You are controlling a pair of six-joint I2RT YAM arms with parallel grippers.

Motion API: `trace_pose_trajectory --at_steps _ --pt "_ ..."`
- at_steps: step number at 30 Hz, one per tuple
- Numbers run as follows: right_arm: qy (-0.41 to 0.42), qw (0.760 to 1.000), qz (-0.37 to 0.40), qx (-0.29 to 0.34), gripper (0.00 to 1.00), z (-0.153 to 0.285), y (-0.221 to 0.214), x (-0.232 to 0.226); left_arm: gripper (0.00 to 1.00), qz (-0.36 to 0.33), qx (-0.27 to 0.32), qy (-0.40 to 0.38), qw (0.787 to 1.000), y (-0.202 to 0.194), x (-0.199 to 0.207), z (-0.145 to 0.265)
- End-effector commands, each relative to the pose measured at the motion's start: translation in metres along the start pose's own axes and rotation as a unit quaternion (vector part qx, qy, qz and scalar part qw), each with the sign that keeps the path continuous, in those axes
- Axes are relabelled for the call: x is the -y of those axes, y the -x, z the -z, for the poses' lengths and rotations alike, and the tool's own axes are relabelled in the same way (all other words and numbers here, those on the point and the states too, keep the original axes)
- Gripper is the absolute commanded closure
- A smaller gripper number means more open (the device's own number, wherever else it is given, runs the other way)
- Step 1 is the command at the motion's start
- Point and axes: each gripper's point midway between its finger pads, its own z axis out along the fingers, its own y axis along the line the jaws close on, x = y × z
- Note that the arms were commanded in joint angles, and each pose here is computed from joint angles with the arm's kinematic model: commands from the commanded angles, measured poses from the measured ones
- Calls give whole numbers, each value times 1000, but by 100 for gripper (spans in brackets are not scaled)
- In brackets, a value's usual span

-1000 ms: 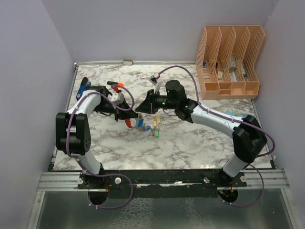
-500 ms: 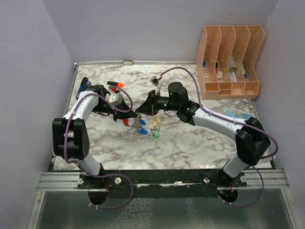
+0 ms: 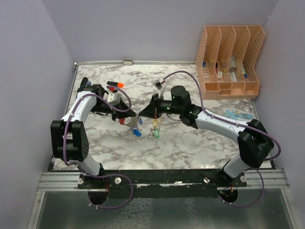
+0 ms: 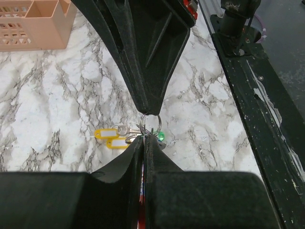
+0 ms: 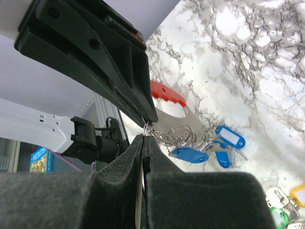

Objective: Put the keys on the keyring

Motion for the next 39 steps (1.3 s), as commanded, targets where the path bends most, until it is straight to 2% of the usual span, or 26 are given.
trace_pose_trajectory --at_steps 1,16,25,29,33,39 --pt "0 1000 -5 -15 99 5 -14 0 100 -36 58 15 998 42 0 0" --pt "11 1000 -5 -27 98 7 -21 -4 100 -45 53 15 997 39 4 0" --pt "33 998 47 -21 67 17 -20 -13 100 -44 44 17 998 31 4 1" --pt "33 991 127 0 60 26 -18 -11 100 -53 42 17 998 35 7 2" --pt "56 976 208 39 57 32 -25 -8 100 -58 43 17 997 40 12 2" --pt "111 958 256 67 52 23 -33 -9 100 -58 47 17 997 48 20 2"
